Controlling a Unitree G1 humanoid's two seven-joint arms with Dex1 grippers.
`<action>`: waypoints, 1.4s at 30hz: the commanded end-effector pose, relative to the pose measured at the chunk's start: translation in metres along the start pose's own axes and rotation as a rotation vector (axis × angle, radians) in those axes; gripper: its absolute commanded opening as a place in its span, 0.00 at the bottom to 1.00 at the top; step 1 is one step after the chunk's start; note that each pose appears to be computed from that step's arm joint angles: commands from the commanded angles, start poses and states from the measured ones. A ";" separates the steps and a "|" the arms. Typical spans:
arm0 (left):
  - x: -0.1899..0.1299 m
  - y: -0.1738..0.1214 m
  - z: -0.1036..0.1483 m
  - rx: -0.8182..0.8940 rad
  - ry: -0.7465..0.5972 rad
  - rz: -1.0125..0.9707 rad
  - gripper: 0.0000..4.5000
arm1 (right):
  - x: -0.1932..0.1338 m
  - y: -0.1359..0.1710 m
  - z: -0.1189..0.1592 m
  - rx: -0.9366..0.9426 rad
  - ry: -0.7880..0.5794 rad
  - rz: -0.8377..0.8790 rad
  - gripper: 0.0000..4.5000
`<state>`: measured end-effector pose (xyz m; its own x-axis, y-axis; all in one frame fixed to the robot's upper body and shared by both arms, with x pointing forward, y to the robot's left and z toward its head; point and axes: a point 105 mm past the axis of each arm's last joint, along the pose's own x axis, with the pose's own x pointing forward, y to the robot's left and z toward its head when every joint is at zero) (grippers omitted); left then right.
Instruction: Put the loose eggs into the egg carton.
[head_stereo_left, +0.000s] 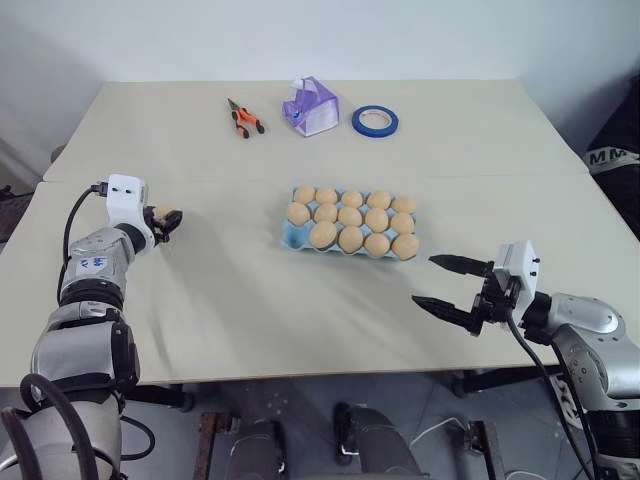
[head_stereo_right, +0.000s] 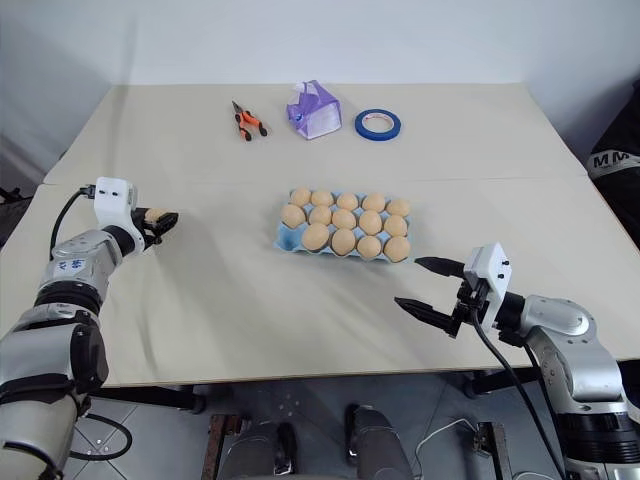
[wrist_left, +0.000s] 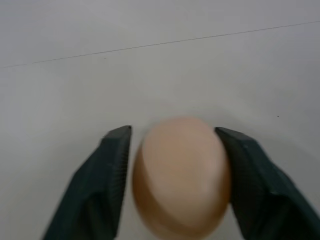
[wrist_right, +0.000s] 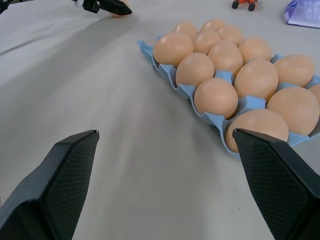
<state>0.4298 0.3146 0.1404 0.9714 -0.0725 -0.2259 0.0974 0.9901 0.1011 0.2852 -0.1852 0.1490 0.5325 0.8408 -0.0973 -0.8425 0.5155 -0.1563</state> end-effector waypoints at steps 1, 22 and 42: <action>0.002 -0.003 0.023 0.048 -0.059 -0.018 0.37 | -0.002 -0.004 0.012 -0.056 -0.019 -0.018 1.00; -0.004 -0.193 0.083 0.209 -0.198 -0.896 0.33 | -0.008 -0.002 0.009 -0.056 -0.031 -0.072 1.00; -0.014 -0.203 0.056 0.267 -0.061 -0.995 1.00 | -0.009 0.001 0.006 -0.054 -0.038 -0.105 1.00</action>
<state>0.4054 0.1056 0.1640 0.4066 -0.8603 -0.3076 0.9100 0.4110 0.0536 0.2799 -0.1911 0.1409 0.6071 0.7897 -0.0881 -0.7902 0.5884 -0.1715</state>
